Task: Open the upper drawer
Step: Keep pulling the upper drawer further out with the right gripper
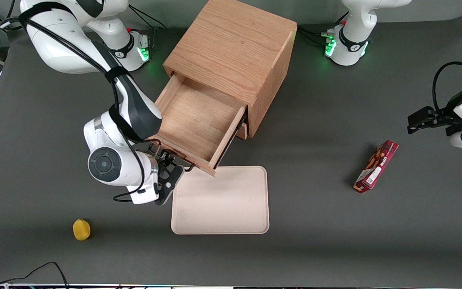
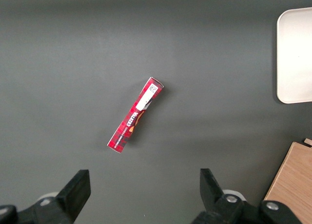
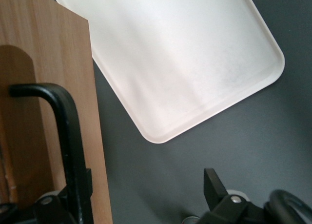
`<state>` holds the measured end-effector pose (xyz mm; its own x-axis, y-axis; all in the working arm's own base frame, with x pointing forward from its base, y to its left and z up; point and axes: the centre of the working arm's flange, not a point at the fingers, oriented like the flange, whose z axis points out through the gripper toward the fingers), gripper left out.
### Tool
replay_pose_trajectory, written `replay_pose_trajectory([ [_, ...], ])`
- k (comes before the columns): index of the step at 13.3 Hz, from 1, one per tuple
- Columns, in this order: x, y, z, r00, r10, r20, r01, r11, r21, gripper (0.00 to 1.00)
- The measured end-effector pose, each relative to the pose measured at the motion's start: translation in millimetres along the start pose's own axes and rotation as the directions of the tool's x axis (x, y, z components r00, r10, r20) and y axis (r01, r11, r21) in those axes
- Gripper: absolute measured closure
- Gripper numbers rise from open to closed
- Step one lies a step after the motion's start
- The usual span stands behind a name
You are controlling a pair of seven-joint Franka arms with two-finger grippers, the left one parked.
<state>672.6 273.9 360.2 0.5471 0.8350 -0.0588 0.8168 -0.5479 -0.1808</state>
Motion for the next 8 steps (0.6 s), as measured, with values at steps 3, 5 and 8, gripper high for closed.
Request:
replay_pose_trajectory([
  [3,-0.7,8.1,4.4,1.0,-0.001,0.0,0.001,1.0,0.001,0.0],
  [5,-0.9,12.1,6.9,1.0,0.0,0.0,0.0,1.0,0.001,0.0],
  [8,-1.0,12.8,6.7,1.0,-0.001,0.002,0.001,1.0,0.001,0.0],
])
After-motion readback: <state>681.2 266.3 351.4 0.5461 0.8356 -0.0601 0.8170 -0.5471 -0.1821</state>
